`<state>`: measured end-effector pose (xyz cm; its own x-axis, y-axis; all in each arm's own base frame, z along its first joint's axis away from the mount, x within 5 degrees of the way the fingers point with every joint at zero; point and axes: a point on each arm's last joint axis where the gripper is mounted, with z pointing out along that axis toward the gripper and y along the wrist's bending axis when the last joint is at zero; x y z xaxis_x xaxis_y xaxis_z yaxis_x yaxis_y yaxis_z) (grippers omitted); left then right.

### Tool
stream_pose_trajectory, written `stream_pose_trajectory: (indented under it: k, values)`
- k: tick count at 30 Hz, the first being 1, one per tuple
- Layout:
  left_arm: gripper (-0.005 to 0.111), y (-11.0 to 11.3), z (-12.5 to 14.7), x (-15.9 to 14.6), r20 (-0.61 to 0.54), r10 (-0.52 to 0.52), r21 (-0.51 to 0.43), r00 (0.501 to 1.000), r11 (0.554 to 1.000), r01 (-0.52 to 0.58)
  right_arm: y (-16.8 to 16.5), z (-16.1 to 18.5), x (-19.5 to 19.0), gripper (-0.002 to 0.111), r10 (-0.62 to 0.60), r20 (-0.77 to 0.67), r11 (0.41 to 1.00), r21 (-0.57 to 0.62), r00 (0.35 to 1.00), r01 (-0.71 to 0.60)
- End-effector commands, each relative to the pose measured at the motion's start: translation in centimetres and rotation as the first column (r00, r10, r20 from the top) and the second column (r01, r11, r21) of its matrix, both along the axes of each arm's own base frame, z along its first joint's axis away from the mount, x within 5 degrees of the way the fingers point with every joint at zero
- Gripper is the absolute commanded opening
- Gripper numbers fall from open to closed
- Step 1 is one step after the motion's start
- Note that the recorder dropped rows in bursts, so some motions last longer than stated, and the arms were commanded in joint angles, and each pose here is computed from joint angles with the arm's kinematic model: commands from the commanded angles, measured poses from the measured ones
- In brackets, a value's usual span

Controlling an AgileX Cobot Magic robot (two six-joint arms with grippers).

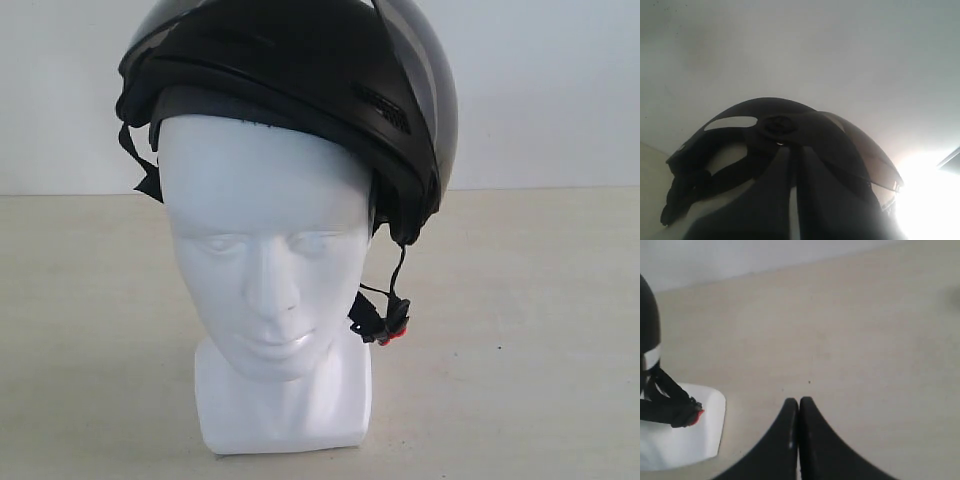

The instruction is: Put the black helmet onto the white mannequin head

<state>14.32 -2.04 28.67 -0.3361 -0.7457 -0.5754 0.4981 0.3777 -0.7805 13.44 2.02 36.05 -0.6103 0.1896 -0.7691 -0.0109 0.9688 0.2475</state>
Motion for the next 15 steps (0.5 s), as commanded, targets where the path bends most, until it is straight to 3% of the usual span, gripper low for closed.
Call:
stream_pose_trajectory:
  k: [1, 5, 9, 12, 15]
  values:
    - [0.004, 0.2, 0.7, 0.0, 0.034, 0.011, -0.019, 0.999, 1.000, -0.011, 0.7, -1.5, 4.7, 0.000, 0.015, -0.200, 1.000, 0.022, 0.980, -0.010]
    - [0.004, 0.0, 2.3, 0.3, 0.069, -0.021, 0.047, 0.997, 0.999, 0.018, 2.1, -3.1, 7.1, 0.000, 0.155, -0.239, 0.988, 0.065, 0.958, -0.143]
    - [0.004, -0.4, 3.6, 0.7, 0.039, -0.084, 0.209, 0.996, 0.975, 0.074, 3.2, -3.5, 8.2, 0.000, 0.265, -0.208, 0.962, 0.129, 0.941, -0.243]
    - [0.004, 0.1, 4.3, 1.4, -0.021, -0.017, 0.307, 1.000, 0.951, 0.022, 3.2, -3.3, 8.5, 0.000, 0.257, -0.167, 0.962, 0.136, 0.952, -0.236]
    - [0.004, 1.2, 5.7, 2.3, -0.033, 0.115, 0.310, 0.993, 0.945, -0.099, 3.2, -3.1, 9.5, 0.000, 0.211, -0.104, 0.967, 0.165, 0.972, -0.192]
